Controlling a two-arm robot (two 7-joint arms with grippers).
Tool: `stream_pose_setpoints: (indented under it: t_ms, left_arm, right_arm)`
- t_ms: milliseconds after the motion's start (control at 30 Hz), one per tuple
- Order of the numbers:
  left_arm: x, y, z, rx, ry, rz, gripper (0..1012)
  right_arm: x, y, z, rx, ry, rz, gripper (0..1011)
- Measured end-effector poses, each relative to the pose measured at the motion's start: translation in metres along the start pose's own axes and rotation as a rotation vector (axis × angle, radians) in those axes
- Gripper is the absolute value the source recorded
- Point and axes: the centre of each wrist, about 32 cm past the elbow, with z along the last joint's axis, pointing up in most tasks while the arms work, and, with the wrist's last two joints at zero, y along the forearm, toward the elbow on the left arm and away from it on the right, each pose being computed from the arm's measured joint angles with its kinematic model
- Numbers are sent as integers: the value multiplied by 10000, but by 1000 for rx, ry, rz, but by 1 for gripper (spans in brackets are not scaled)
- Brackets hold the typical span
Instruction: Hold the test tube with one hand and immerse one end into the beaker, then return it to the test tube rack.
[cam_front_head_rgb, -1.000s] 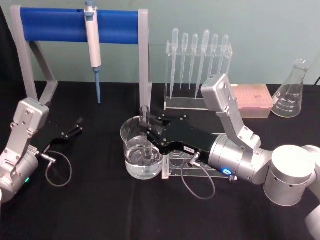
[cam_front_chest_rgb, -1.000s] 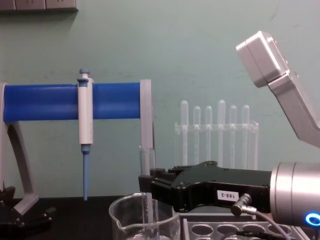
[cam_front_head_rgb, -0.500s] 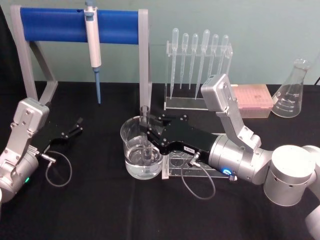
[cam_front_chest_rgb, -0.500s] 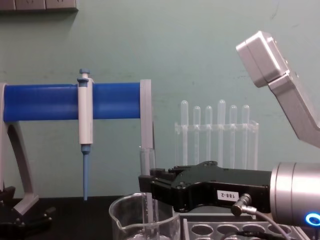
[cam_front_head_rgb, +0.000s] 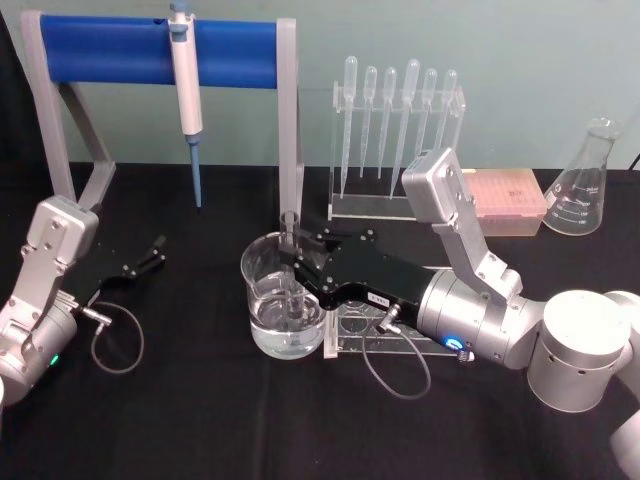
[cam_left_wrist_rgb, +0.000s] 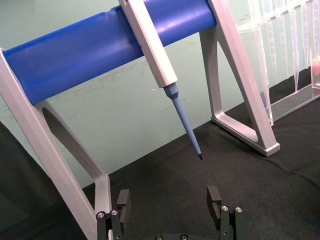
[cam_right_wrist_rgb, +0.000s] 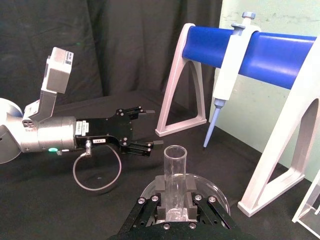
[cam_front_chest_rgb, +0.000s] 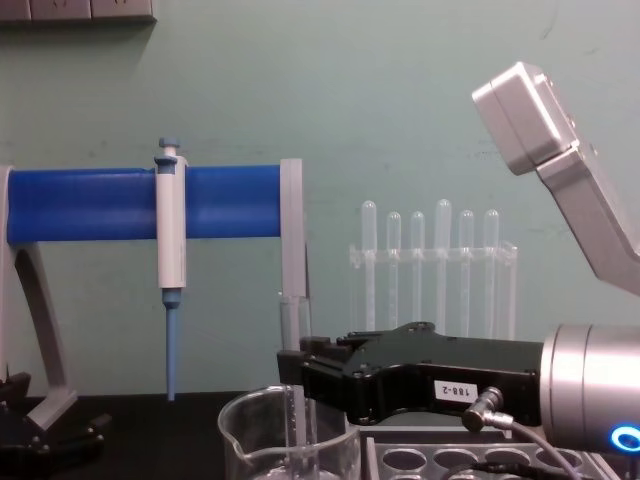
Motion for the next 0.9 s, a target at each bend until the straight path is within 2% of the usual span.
stream_pose_setpoints:
  t_ms: [900]
  left_arm:
    - [0, 0, 0, 0, 0, 0, 1000]
  right_arm:
    - [0, 0, 0, 0, 0, 0, 224]
